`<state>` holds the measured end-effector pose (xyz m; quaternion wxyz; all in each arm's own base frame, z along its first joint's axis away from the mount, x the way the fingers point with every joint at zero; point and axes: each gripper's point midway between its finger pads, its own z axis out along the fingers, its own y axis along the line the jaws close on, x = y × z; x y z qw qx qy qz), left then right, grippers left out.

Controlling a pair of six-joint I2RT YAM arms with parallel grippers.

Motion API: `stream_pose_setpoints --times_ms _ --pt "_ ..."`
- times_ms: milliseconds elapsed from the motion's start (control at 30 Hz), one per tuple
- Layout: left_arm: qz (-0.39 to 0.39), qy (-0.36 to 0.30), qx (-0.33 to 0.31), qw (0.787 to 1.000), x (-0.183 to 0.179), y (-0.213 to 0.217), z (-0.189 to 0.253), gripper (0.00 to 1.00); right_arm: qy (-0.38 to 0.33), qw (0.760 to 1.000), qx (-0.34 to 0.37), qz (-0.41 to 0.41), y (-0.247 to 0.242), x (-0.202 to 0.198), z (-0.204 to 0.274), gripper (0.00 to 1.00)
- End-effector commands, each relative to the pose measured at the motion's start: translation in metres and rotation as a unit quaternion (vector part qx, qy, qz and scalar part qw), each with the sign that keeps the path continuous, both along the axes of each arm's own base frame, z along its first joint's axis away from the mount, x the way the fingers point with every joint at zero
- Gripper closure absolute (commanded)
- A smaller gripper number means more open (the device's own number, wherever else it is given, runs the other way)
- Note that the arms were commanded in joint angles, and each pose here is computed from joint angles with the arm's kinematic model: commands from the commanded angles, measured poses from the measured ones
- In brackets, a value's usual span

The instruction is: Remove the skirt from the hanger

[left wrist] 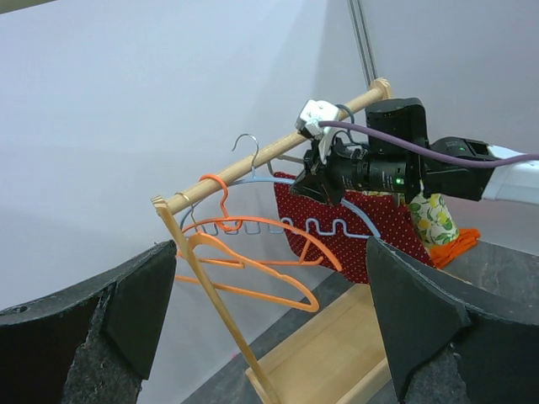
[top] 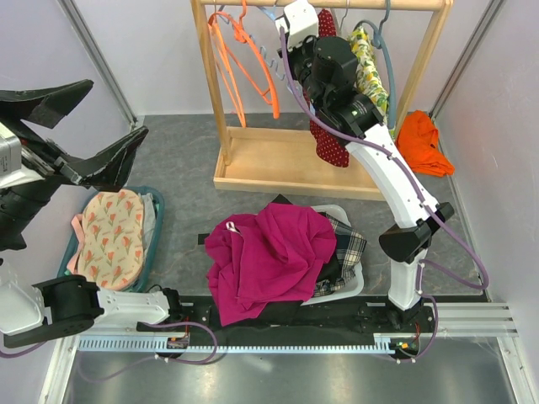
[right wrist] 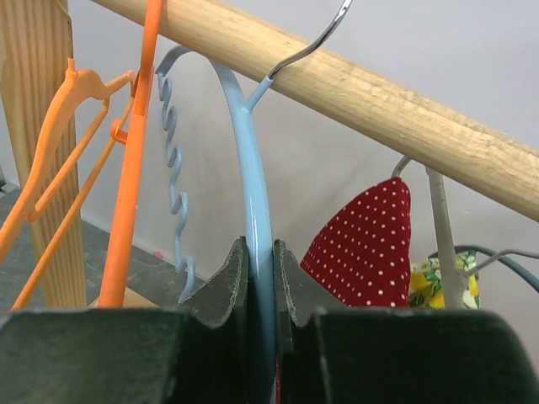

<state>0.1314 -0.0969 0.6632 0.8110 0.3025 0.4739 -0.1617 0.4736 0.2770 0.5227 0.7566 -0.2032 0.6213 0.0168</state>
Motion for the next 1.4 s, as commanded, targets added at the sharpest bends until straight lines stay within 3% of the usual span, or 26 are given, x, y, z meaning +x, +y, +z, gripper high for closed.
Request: stream_pose_setpoints --times_ms 0,500,533,567,633,667,700,767,1067,1200,1367 --pt "0.026 -0.008 0.005 1.0 0.006 0.005 0.002 0.01 -0.003 1.0 0.011 0.006 0.005 0.005 0.001 1.0" --pt "0.024 0.014 0.021 0.999 0.016 -0.015 -0.011 0.01 0.063 0.998 -0.006 0.01 -0.005 -0.013 -0.047 0.99" --pt "0.024 0.015 0.021 0.999 0.016 -0.015 -0.012 0.01 0.065 0.998 -0.005 0.015 -0.007 -0.02 -0.047 0.91" --pt "0.025 0.017 0.022 0.999 0.018 -0.017 -0.013 0.01 0.067 0.998 -0.002 0.02 -0.007 -0.024 -0.046 0.69" --pt "0.025 0.023 0.027 0.999 0.021 -0.024 -0.017 0.01 0.062 0.998 0.013 0.018 -0.017 -0.036 -0.035 0.58" --pt "0.025 0.027 0.028 0.999 0.023 -0.027 -0.019 0.01 0.059 0.998 0.021 0.0 -0.026 -0.038 -0.03 0.44" --pt "0.024 0.033 0.036 0.999 0.026 -0.032 -0.024 0.01 0.055 0.998 0.032 -0.006 -0.032 -0.042 -0.023 0.37" --pt "0.022 0.041 0.048 0.998 0.03 -0.042 -0.032 0.01 0.04 0.998 0.053 -0.004 -0.044 -0.056 -0.004 0.28" --pt "0.012 0.057 0.068 0.996 0.039 -0.064 -0.046 0.01 -0.038 0.989 0.139 -0.042 -0.11 -0.094 0.066 0.3" --pt "0.013 0.06 0.069 0.996 0.041 -0.066 -0.047 0.01 -0.044 0.981 0.169 -0.084 -0.137 -0.077 0.076 0.31" --pt "0.008 0.073 0.075 0.994 0.044 -0.073 -0.057 0.01 0.002 0.983 0.164 -0.079 -0.123 -0.043 0.046 0.31"
